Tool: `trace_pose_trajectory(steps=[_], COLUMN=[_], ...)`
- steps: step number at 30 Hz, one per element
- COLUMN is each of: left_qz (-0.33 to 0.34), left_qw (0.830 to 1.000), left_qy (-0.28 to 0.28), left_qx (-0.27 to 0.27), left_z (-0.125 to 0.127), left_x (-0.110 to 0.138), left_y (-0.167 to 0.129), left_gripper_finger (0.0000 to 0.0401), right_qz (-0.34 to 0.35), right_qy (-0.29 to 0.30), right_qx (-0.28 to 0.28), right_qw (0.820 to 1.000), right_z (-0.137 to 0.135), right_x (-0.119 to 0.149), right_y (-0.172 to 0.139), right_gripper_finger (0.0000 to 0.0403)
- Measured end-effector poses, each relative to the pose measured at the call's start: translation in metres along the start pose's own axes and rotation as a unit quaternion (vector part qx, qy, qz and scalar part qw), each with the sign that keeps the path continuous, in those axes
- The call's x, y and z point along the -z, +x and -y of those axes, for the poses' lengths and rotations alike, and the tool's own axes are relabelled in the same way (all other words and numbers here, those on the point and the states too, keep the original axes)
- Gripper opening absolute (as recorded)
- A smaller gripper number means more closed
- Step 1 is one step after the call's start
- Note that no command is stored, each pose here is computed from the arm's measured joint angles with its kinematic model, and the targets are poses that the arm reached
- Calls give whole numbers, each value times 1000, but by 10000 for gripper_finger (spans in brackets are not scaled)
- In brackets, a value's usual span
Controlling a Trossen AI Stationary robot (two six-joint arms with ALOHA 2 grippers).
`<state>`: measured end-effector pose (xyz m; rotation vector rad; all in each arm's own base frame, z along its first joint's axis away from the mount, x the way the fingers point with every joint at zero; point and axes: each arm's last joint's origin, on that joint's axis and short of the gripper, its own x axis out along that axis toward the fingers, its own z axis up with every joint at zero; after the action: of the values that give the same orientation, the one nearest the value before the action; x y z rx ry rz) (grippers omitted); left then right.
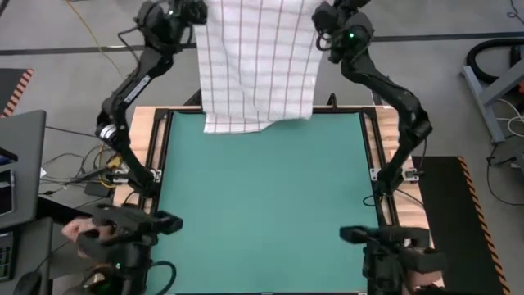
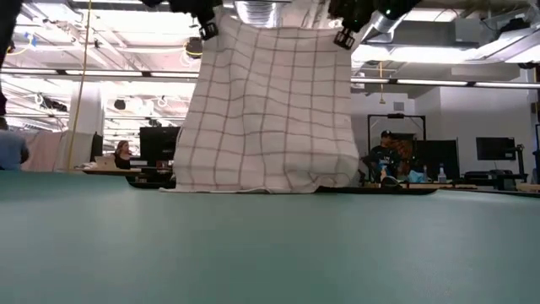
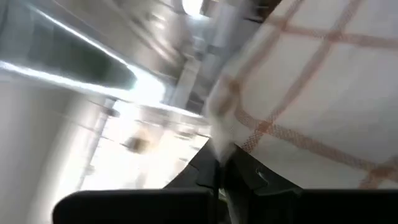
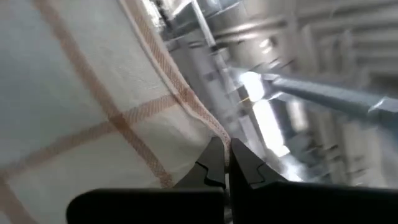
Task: Roll towel
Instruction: Fold the white towel
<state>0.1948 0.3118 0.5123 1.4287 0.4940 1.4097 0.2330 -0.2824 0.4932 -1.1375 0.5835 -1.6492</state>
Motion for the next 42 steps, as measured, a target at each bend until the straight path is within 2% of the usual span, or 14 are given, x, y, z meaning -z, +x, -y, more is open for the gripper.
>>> trace_pose_trajectory(steps=[1,3,7,11,14,16,19,22,26,30,32,34,37,42], left_qz=[8,31,98,168,171,142,98,62,-18,-88,-114,-137,-163,-166], left_qw=[1000,997,976,948,941,948,959,950,909,834,798,770,746,739], left_qy=[5,-24,-101,-178,-220,-246,-264,-291,-314,-324,-323,-318,-315,-332], left_qx=[-23,-60,-167,-204,-190,-143,-39,89,273,437,496,535,564,562], left_z=[-5,-23,-69,-116,-140,-147,-147,-139,-115,-96,-93,-95,-104,-123], left_x=[-4,-11,-25,-37,-42,-43,-43,-39,-29,-25,-26,-28,-31,-36], left_y=[2,3,-5,-23,-39,-47,-59,-74,-96,-128,-146,-164,-190,-226], left_gripper_finger=[0,0,0,0,0,0,0,0,0,0,0,0,0,0], right_qz=[6,20,53,83,93,82,46,-2,-60,-126,-163,-197,-194,-162], right_qy=[-12,-9,57,157,185,187,160,140,119,101,96,88,111,143], right_qx=[20,61,118,157,148,122,51,-46,-186,-299,-336,-353,-363,-425], right_qw=[1000,998,990,972,967,971,985,989,973,940,923,910,904,879], right_z=[5,22,70,121,147,152,148,131,97,68,62,58,53,61], right_x=[-3,-10,-27,-38,-43,-47,-55,-60,-58,-44,-35,-27,-29,-30], right_y=[3,7,5,-11,-28,-38,-51,-64,-91,-127,-148,-167,-193,-233], right_gripper_finger=[11,11,11,11,11,11,11,11,11,11,11,11,11,11])
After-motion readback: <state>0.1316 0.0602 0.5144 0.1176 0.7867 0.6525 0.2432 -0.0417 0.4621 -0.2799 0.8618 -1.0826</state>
